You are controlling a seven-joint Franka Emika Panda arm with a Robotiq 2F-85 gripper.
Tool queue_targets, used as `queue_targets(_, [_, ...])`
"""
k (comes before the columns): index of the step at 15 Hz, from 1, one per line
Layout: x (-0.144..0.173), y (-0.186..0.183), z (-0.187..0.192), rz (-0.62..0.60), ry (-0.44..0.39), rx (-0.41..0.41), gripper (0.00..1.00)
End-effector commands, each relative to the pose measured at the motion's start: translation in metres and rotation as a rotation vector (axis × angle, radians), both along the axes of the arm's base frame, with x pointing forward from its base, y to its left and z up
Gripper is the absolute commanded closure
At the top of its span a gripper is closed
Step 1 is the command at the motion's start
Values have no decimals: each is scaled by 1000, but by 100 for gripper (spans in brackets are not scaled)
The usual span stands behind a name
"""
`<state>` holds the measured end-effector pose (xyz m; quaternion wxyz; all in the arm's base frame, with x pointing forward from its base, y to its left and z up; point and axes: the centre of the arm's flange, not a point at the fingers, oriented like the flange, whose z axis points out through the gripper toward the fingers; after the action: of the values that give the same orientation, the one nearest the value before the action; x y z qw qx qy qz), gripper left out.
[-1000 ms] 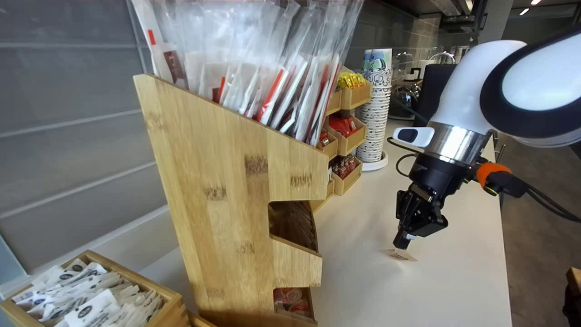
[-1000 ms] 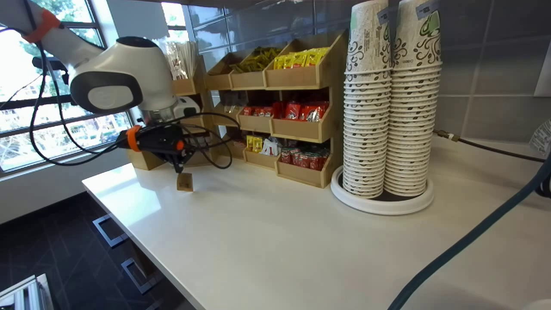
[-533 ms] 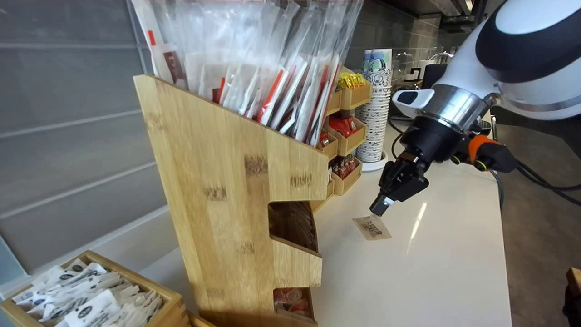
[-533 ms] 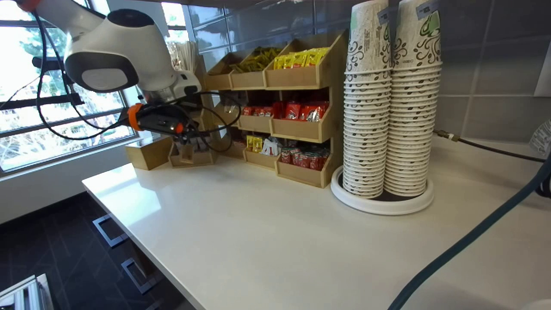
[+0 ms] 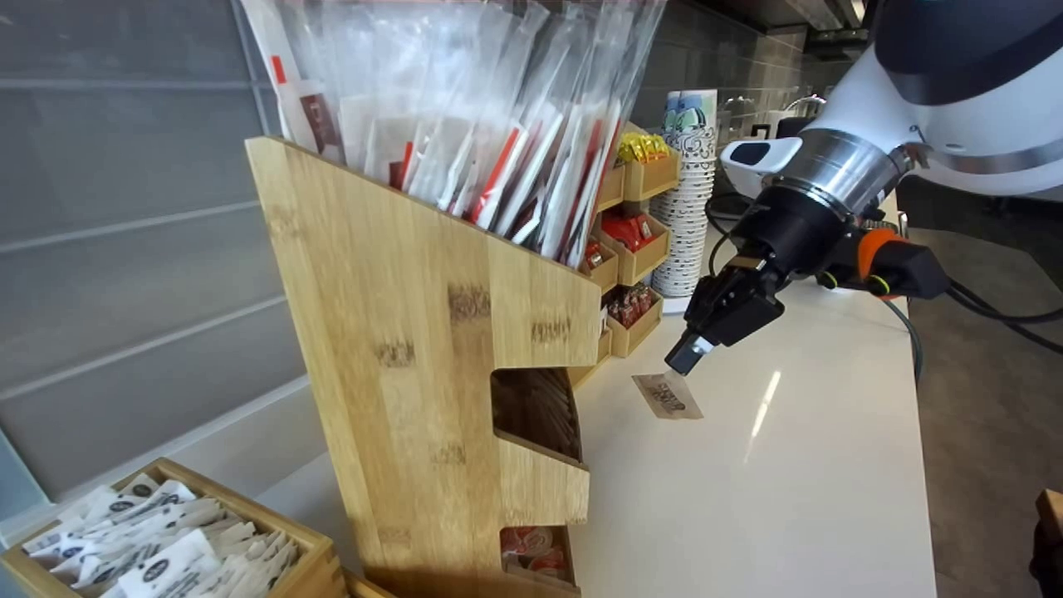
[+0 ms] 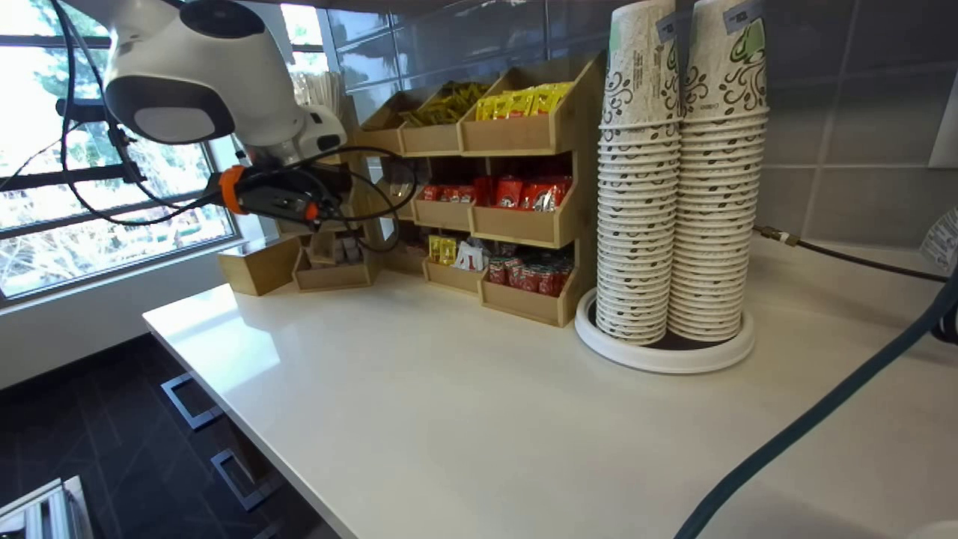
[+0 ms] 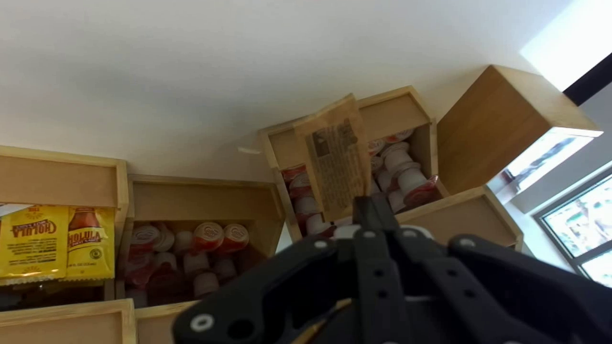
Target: Put one brown sachet on the middle shelf of the stand.
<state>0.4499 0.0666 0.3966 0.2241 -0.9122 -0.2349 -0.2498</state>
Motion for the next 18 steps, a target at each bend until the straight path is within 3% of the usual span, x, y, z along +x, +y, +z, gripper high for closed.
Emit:
queue_targets(1, [0, 0, 0, 0, 0, 0, 99])
queue_targets(12, [9, 11, 46, -76, -104, 260, 100])
queue_targets(18, [8, 20, 48, -123, -117, 419, 100])
